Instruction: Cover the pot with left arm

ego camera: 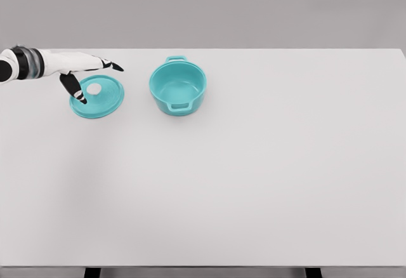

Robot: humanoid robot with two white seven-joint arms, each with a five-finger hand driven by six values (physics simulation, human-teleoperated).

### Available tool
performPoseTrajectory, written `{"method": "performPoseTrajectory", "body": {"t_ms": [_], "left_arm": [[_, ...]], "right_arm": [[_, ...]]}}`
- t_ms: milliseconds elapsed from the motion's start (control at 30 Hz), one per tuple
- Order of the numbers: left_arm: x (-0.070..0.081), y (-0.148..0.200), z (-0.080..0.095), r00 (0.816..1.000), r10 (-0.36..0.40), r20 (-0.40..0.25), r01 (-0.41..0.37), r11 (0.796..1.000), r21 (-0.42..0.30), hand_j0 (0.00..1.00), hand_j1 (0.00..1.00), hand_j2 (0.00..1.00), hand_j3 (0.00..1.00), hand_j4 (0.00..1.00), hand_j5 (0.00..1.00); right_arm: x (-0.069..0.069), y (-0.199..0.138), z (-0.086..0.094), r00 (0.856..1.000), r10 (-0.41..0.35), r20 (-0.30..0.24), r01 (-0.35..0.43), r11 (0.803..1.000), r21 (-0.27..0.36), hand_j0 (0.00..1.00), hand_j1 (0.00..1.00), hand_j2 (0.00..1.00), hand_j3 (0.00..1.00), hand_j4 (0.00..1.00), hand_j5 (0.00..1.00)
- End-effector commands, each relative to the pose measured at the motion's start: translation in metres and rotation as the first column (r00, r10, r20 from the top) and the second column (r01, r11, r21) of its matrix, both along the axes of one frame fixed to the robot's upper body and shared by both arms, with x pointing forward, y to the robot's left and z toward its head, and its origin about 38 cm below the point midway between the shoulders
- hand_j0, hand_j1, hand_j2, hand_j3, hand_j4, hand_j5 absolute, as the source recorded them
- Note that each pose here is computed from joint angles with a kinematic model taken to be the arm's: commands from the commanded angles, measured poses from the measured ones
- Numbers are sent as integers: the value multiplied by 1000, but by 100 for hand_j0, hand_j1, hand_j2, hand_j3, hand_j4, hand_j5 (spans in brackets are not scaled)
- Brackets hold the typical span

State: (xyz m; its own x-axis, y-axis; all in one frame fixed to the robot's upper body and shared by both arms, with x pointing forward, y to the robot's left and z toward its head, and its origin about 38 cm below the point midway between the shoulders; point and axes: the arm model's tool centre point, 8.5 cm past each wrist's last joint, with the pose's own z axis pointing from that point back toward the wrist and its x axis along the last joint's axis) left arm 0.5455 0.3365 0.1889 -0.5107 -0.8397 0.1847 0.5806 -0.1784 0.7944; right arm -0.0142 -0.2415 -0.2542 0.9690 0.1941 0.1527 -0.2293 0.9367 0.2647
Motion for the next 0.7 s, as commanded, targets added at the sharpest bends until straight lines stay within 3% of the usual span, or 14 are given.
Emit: {"method": "performPoseTrajectory", "body": {"t_ms": [0,200,400,667], "left_arm": [[1,-2,-3,1000,10,-7,-10,1000,-9,100,100,100,100,100,100],[2,-4,-7,1000,17,-16,-17,1000,-11,100,100,100,100,100,100],[2,0,-6,999,27,-17,-27,1000,-8,88,88,88,88,88,88],[1,6,-9,999,42,-25,-42,999,2,88,88,88,88,88,88]], "right_arm": [[0,0,0,1000,0,1,0,1000,0,100,100,100,100,100,100],[0,0,0,1000,0,1,0,1000,0,100,100,100,100,100,100],[0,0,0,1000,0,-1,0,1000,0,100,100,100,100,100,100],[0,0,0,1000,0,1,0,1000,0,100,100,100,100,100,100]]}}
